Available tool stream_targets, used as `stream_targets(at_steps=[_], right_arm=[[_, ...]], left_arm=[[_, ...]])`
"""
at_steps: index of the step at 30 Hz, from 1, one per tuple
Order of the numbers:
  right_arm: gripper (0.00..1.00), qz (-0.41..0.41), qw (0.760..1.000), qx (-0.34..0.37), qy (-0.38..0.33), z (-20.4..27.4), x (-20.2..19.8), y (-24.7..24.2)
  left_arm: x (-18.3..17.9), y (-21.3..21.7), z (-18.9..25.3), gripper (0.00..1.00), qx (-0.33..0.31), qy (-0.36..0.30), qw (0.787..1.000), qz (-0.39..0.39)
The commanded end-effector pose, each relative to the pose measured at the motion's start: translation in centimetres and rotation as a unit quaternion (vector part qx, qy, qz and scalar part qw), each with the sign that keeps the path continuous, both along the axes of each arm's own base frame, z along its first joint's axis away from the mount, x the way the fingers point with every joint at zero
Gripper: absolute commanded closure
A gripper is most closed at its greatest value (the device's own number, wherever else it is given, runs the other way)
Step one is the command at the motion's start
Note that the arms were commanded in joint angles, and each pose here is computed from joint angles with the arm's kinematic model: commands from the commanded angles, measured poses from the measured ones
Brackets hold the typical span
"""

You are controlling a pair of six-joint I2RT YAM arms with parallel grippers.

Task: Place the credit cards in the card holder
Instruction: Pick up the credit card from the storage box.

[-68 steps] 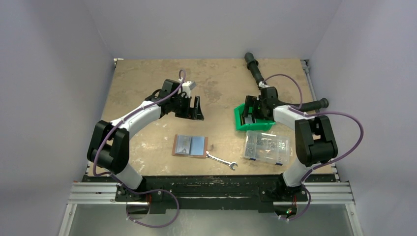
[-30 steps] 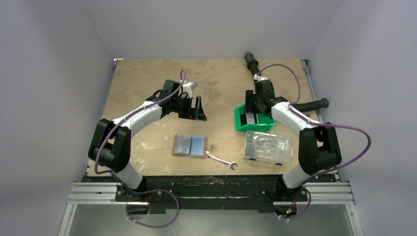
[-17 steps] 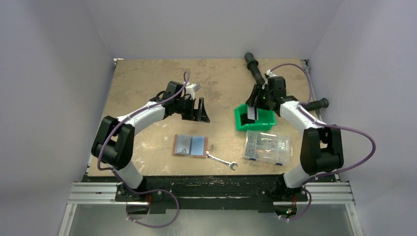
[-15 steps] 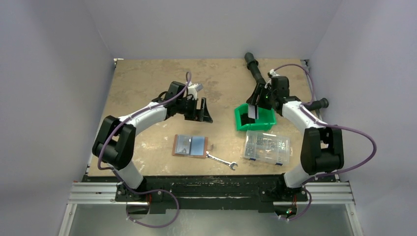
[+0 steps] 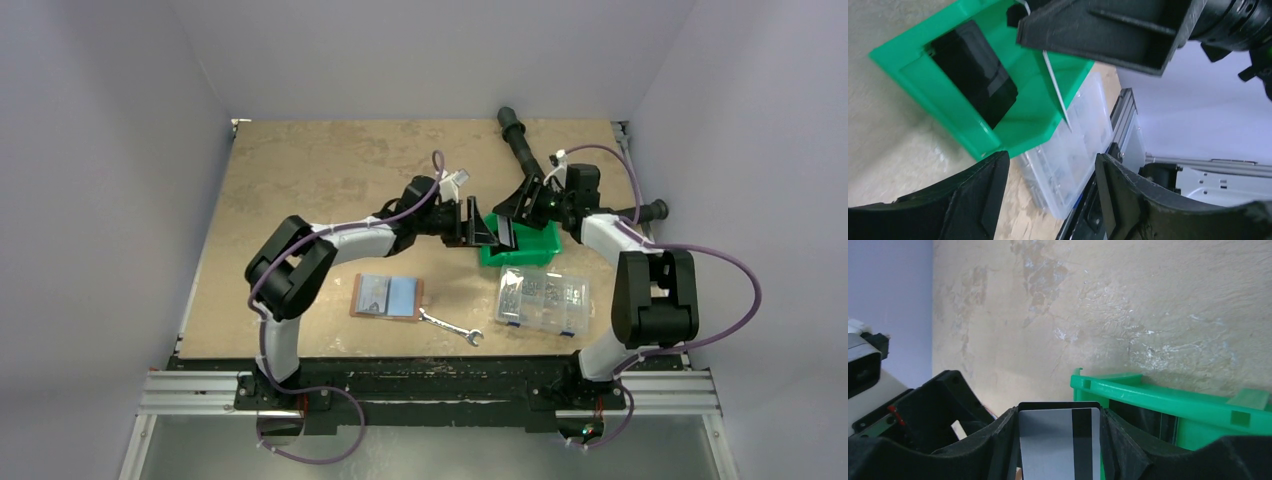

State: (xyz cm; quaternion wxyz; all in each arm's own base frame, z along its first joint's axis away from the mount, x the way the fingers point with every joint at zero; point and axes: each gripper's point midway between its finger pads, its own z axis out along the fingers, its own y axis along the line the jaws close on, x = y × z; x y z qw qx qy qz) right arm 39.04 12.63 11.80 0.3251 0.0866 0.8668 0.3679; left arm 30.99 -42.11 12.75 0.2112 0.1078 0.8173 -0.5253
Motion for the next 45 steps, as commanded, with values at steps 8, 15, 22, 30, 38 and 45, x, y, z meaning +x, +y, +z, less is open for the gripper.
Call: stream_targets(at_steps=[8, 15, 22, 30, 38, 45], right_arm=[[1.0, 0.033, 0.998, 0.044, -0.027, 1.2, 0.0, 0.7], [1.0, 0.037, 0.998, 0.049, -0.028, 1.4, -0.1, 0.9], [1.0, 0.037, 0.998, 0.049, -0.029, 1.5, 0.0, 0.9], [1.0, 0.027, 0.998, 0.05, -0.028, 1.4, 0.2, 0.0], [1.0, 0.029, 0.998, 0.053, -0.027, 1.4, 0.3, 0.0], [1.0, 0.032, 0.998, 0.057, -0.027, 1.4, 0.2, 0.1]], left_arm=[[2.6, -3.0, 3.0, 0.32, -0.043, -0.049, 0.998, 0.026], [3.3, -3.2, 2.0, 0.37, -0.021, -0.046, 0.998, 0.029], [3.3, -2.8, 1.4, 0.46, -0.005, -0.047, 0.998, 0.031], [3.3, -2.6, 1.0, 0.49, 0.005, -0.048, 0.998, 0.03], [3.2, -2.4, 1.7, 0.35, 0.005, -0.058, 0.998, 0.027], [3.4, -1.9, 1.1, 0.37, 0.015, -0.055, 0.998, 0.033]])
